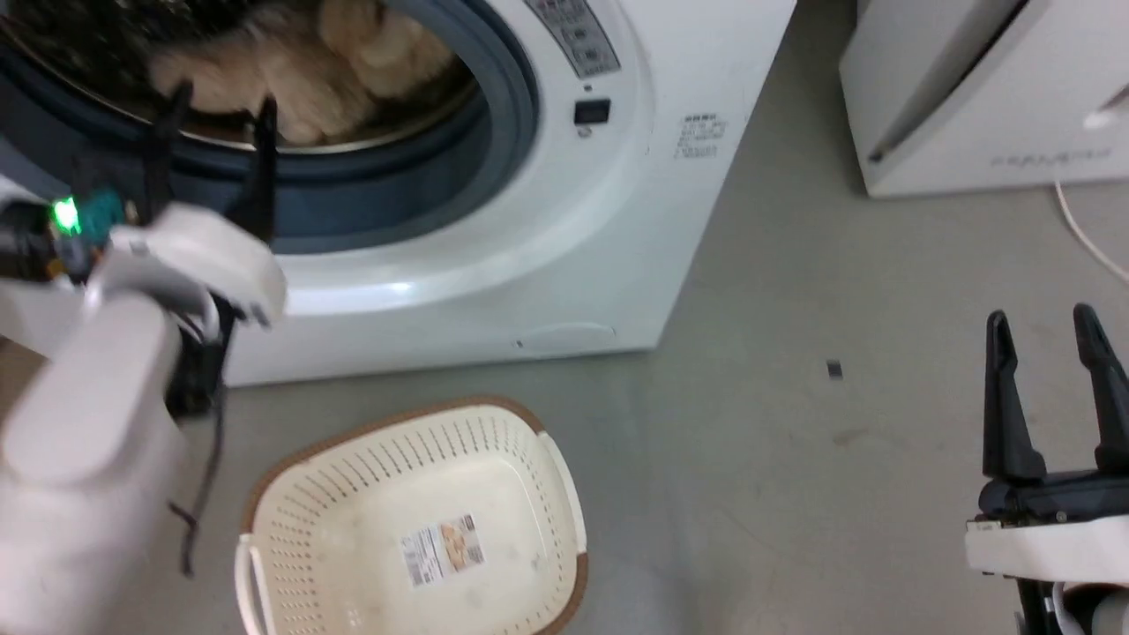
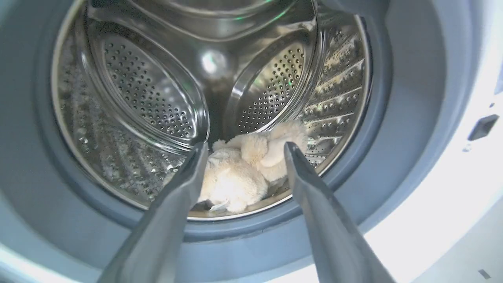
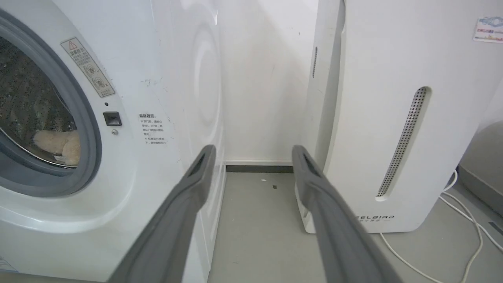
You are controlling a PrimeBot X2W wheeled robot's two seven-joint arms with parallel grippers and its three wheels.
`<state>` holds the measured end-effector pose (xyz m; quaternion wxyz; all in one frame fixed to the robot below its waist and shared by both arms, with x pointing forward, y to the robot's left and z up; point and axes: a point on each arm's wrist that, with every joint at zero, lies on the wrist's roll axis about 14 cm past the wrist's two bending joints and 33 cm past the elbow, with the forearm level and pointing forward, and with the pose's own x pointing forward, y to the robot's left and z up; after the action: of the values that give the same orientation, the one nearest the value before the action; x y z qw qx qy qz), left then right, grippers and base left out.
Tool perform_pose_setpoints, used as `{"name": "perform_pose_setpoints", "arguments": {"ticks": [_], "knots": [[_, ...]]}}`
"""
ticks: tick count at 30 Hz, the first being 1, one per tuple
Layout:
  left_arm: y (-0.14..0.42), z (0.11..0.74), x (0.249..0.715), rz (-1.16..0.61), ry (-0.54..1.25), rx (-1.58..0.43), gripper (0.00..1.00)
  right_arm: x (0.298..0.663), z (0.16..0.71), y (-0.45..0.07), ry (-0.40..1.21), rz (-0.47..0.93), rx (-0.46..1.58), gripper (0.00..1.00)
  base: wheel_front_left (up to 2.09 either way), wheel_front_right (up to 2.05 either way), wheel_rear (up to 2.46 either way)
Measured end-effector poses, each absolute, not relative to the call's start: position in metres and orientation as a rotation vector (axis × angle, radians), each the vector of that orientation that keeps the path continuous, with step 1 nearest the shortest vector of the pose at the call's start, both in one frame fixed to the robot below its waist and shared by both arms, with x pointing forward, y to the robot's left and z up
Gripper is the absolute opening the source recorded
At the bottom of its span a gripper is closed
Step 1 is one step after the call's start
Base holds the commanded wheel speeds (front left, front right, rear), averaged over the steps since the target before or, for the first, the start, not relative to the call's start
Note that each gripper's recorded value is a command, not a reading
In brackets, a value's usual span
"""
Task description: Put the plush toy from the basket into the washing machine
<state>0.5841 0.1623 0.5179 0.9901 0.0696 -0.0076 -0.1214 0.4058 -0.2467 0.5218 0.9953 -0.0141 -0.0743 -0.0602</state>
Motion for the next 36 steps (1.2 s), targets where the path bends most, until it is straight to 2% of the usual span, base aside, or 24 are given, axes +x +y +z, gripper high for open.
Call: {"name": "perform_pose_setpoints", "arguments": {"ticks": [10,17,26,36], "knots": [[0.181,0.562,0.468,-0.098,-0.175,-0.002,1.00,0.381,0.559,-0.227,-0.249,-0.064,-0.012,1.00,0.00,0.00,0.00],[0.179,0.543,0.406,-0.065,-0.144,-0.013,1.00,0.370,0.570,-0.216,-0.280,-0.033,0.000,1.00,0.00,0.00,0.00],[0.175,0.516,0.361,-0.033,-0.078,-0.025,1.00,0.353,0.561,-0.207,-0.254,-0.006,0.018,1.00,0.00,0.00,0.00],[0.179,0.504,0.351,-0.006,-0.047,-0.037,1.00,0.347,0.554,-0.201,-0.230,0.011,0.024,1.00,0.00,0.00,0.00]]}}
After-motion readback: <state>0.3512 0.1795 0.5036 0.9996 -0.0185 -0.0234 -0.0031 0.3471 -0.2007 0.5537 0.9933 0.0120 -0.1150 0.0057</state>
